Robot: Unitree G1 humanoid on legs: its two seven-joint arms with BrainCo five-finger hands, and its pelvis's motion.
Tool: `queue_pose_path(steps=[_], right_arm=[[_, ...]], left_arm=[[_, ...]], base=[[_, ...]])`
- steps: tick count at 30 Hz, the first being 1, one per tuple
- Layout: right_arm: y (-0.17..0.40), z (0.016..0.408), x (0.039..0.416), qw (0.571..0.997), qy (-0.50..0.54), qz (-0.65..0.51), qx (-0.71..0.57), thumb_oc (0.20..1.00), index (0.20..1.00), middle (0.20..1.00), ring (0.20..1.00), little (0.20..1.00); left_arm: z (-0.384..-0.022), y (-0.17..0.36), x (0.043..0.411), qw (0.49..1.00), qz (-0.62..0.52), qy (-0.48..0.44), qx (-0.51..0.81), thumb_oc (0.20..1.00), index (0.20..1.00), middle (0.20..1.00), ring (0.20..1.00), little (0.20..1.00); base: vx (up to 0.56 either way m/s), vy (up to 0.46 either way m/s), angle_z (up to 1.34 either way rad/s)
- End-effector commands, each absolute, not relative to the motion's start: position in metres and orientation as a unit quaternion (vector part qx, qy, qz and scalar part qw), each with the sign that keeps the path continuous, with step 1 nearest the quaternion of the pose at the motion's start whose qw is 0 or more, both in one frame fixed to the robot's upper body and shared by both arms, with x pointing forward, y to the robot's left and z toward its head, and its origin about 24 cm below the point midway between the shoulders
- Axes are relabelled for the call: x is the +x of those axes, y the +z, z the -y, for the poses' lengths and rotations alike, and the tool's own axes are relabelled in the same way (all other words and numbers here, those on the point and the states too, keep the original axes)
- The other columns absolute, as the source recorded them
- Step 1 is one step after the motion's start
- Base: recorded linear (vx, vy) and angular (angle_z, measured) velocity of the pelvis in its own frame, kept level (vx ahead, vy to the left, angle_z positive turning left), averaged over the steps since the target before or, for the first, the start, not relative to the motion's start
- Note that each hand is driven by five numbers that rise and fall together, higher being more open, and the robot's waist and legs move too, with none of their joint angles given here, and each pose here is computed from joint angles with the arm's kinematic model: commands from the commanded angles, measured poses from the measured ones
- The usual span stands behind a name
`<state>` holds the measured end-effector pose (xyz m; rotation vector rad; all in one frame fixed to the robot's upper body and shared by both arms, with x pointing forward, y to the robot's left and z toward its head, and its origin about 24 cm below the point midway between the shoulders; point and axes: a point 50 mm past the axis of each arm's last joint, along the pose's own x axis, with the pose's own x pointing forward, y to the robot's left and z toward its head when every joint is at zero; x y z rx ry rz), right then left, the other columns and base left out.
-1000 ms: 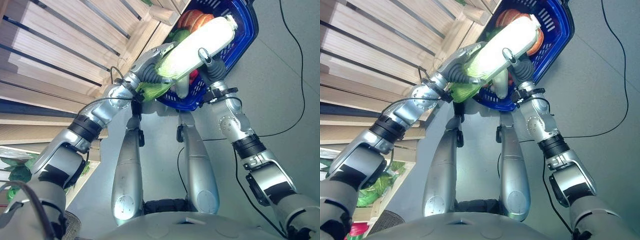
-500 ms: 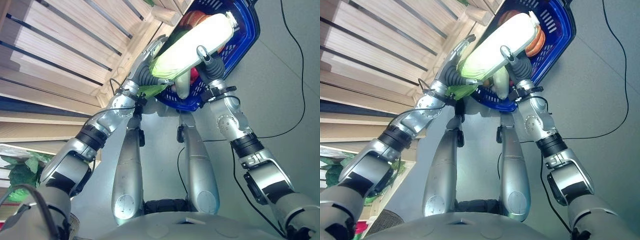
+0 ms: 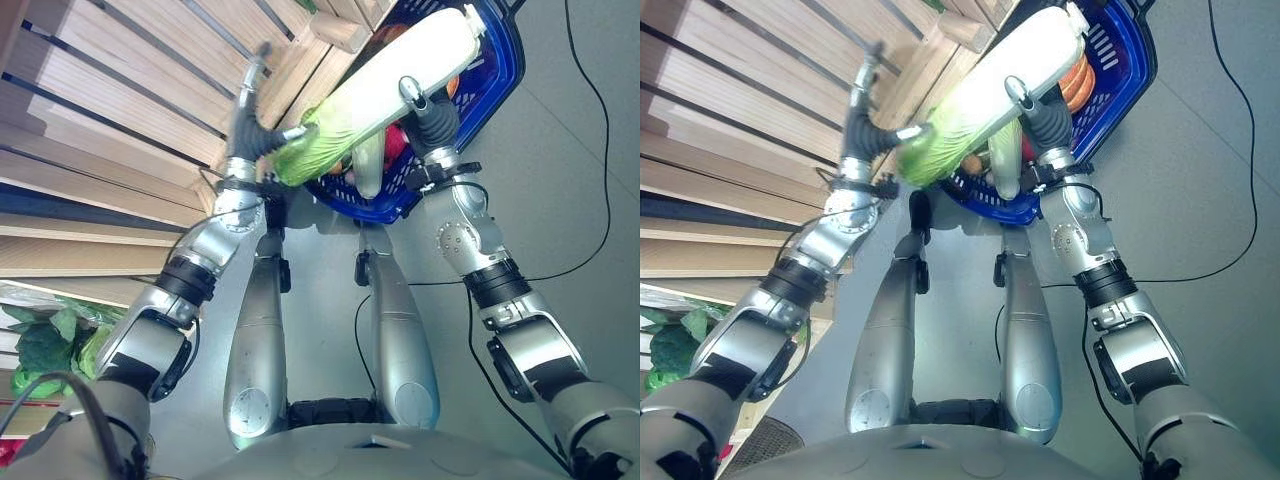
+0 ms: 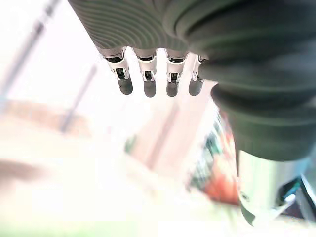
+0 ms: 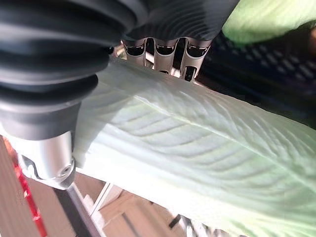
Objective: Pick up fruits and vegetables into the basket
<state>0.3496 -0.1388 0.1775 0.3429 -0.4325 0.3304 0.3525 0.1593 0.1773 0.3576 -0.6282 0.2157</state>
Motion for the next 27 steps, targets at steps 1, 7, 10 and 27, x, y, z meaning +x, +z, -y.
queue_pose_path(steps=[1, 7, 10, 27], right_arm=[[0.203, 0.157, 0.339, 0.934, 0.138, 0.286, 0.163, 0.2, 0.2, 0.2, 0.2, 0.2], [0.201, 0.188, 0.35, 0.953, 0.07, 0.259, 0.144, 0.2, 0.2, 0.2, 0.2, 0.2], [0.194, 0.204, 0.356, 0.964, 0.027, 0.229, 0.132, 0.2, 0.2, 0.2, 0.2, 0.2], [0.177, 0.246, 0.4, 0.985, -0.136, 0.081, 0.074, 0.2, 0.2, 0.2, 0.2, 0.2]], left_arm=[[-0.175, 0.192, 0.349, 0.922, 0.335, 0.148, 0.126, 1.0, 1.0, 1.0, 1.0, 1.0], [-0.193, 0.195, 0.354, 0.924, 0.318, 0.185, 0.103, 1.0, 1.0, 1.0, 1.0, 1.0], [-0.2, 0.194, 0.356, 0.924, 0.309, 0.198, 0.104, 1.0, 1.0, 1.0, 1.0, 1.0], [-0.202, 0.182, 0.386, 0.944, 0.222, 0.199, 0.144, 1.0, 1.0, 1.0, 1.0, 1.0]], base=[[0.0, 0.0, 0.0], [0.0, 0.0, 0.0], [0.0, 0.0, 0.0], [0.0, 0.0, 0.0]])
